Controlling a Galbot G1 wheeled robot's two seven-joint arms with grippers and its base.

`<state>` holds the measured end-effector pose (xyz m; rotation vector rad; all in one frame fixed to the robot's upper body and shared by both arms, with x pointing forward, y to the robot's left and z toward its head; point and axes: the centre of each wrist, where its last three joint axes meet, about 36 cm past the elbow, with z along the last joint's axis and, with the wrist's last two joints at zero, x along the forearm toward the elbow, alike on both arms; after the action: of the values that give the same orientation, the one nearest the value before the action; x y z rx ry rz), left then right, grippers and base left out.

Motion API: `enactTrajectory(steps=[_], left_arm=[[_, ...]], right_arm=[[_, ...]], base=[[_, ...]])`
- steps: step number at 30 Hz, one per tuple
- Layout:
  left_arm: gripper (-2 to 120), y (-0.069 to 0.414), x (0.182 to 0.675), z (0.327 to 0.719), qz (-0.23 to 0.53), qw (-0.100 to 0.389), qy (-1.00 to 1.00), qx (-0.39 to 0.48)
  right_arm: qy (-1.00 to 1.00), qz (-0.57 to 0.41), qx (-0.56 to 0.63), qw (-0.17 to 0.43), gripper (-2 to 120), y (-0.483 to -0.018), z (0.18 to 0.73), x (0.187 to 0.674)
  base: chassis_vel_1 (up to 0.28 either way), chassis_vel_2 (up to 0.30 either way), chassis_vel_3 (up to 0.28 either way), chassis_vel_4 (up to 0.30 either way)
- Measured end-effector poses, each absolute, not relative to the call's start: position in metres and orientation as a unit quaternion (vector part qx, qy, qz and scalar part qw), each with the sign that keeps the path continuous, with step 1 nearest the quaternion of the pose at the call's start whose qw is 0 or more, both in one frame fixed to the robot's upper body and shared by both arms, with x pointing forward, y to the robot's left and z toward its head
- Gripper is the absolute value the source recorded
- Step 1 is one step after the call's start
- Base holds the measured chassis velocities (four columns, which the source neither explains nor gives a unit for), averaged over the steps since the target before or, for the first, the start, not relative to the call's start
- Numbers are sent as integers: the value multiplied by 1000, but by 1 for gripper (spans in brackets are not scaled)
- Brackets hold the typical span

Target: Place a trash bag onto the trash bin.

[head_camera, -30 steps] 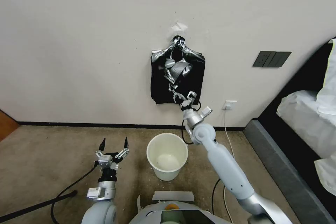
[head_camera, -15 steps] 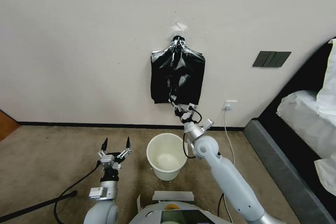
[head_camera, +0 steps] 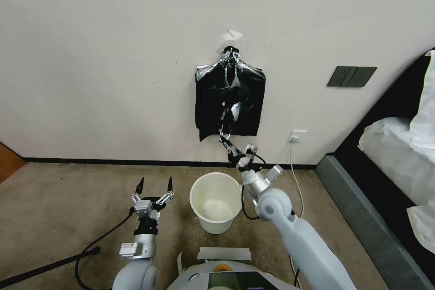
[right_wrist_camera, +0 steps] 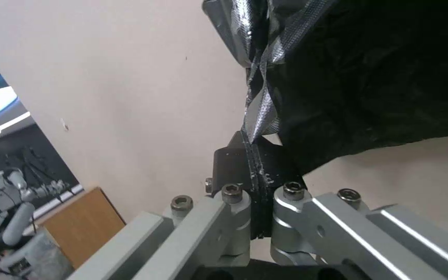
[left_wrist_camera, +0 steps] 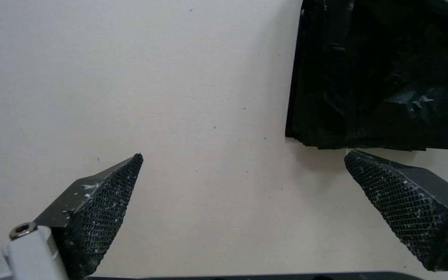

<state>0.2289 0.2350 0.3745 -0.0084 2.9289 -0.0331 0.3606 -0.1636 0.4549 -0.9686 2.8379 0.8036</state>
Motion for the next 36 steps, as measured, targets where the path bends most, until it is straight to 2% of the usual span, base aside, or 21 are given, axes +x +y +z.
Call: enactTrajectory(steps=[19, 36], left_arm=[[100, 231, 235, 371, -15, 106, 994, 6], [100, 229, 236, 371, -17, 105, 994, 9]], right_arm=[[924, 203, -323, 14, 0, -171, 436, 331], [925, 175, -336, 14, 0, -176, 429, 327]], base=[[0, 0, 0, 0], [0, 0, 0, 0]])
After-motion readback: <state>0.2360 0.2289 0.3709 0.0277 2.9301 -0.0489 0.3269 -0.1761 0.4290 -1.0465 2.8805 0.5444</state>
